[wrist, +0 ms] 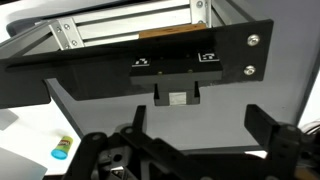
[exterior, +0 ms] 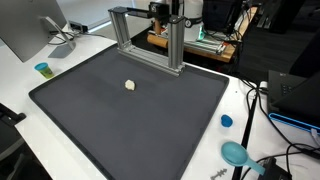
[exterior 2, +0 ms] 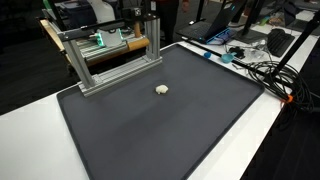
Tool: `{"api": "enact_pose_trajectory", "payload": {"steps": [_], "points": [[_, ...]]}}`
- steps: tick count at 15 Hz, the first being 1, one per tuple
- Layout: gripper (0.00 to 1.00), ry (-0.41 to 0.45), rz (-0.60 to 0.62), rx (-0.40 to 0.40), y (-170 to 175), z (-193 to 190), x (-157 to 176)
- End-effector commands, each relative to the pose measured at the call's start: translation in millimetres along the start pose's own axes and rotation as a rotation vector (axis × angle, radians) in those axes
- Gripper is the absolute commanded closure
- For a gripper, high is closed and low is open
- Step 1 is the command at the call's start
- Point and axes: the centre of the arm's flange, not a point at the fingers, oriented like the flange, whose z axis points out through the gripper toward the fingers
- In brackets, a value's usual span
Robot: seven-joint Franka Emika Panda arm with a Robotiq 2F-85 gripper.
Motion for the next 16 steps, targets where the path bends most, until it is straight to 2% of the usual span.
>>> {"api": "enact_pose_trajectory", "payload": {"steps": [1,2,3,9,16], "points": [[0.0,0.013,-0.033,0.015,2.9,20.0,8.4],[0.0,0.0,-0.017,0.031,4.9,20.7,11.0],[0.0,0.001,-0.013,0.008,-0.2,10.4,4.0],[0.0,-0.031,-0.034,0.014,5.6,32.3,11.8],[0.0,-0.094,-0.067,0.083,28.0,51.9,15.2]]}}
